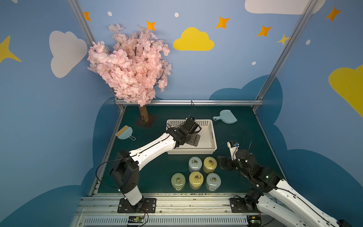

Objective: Take the tea canister out of the basket
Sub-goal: Pick up the tea canister from the basket.

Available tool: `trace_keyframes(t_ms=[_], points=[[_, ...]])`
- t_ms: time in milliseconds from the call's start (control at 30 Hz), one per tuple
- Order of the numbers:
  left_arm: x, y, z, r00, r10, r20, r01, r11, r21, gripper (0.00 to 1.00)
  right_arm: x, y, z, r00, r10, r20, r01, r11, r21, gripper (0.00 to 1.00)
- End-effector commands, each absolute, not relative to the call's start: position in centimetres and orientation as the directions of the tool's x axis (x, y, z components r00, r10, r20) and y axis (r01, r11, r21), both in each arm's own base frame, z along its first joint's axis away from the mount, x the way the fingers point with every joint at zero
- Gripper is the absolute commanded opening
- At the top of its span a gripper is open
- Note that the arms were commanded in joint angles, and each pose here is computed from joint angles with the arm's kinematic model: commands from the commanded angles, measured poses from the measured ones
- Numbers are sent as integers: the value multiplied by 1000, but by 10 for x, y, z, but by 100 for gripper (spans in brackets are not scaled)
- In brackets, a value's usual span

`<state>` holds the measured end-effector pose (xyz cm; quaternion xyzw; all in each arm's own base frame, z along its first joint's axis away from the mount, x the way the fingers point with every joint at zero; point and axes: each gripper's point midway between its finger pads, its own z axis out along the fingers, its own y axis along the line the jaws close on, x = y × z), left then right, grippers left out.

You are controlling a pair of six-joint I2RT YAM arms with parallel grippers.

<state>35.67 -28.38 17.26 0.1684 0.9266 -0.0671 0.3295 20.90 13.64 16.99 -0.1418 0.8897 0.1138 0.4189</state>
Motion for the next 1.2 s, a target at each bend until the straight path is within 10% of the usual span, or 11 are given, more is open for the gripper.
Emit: trace_keyframes(t_ms=[0, 1167], points=[[377, -289, 175, -713, 240, -659, 343, 939, -30, 100, 214, 136, 184, -595, -144, -790, -335, 939, 81, 99], [491, -285, 97, -746, 179, -641, 227, 974, 8, 100, 207, 130, 185, -607, -123, -785, -324, 940, 103, 99]])
